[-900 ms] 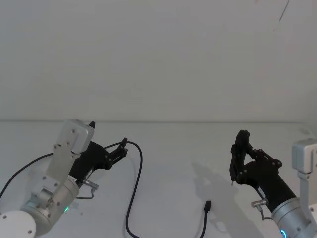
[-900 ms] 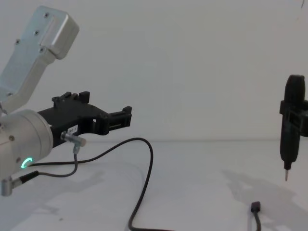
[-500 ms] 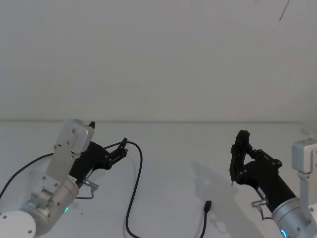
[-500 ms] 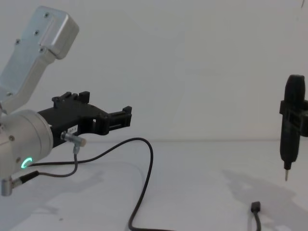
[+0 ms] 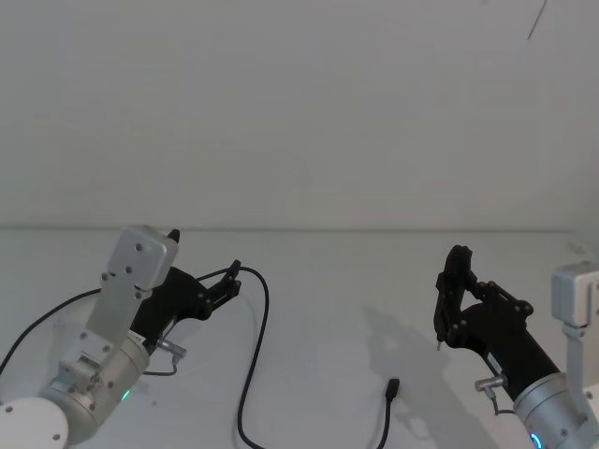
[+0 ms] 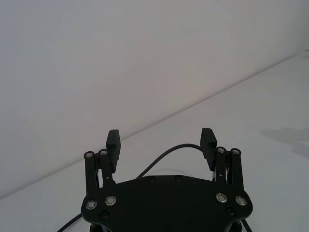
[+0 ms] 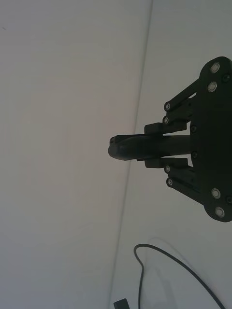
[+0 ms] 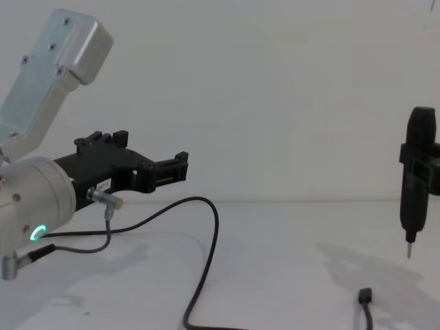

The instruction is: Pick up the data cable with the one hand.

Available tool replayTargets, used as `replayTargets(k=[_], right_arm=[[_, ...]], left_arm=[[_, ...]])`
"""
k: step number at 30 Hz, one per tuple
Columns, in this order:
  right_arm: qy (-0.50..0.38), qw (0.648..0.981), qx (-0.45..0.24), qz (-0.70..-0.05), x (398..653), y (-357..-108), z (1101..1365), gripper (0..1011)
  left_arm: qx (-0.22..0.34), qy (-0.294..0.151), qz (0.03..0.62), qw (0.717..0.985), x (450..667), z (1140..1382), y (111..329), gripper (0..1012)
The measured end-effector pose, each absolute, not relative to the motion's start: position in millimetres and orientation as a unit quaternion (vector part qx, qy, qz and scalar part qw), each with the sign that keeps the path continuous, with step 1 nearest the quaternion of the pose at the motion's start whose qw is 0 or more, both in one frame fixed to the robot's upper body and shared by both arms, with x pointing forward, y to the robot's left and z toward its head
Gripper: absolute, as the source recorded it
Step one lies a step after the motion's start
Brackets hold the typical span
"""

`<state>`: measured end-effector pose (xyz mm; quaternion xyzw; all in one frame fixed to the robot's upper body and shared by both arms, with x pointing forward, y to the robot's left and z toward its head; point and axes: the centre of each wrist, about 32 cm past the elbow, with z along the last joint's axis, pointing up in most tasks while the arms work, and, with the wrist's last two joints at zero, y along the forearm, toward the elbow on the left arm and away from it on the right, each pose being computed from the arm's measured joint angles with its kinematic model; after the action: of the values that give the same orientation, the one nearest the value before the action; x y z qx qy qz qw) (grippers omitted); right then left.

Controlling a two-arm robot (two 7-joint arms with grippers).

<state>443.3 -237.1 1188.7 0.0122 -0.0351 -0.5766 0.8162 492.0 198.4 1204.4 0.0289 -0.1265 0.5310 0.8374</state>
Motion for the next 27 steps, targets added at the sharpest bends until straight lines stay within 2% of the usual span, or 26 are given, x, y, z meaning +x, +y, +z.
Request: replayTargets(k=[27], right_arm=[[-0.035, 0.816, 0.012, -0.577, 443.3, -237.1, 1188.7, 284]], left_arm=[[0.029, -0.126, 0.531, 0.837, 492.0, 1204.4, 198.4, 1001]])
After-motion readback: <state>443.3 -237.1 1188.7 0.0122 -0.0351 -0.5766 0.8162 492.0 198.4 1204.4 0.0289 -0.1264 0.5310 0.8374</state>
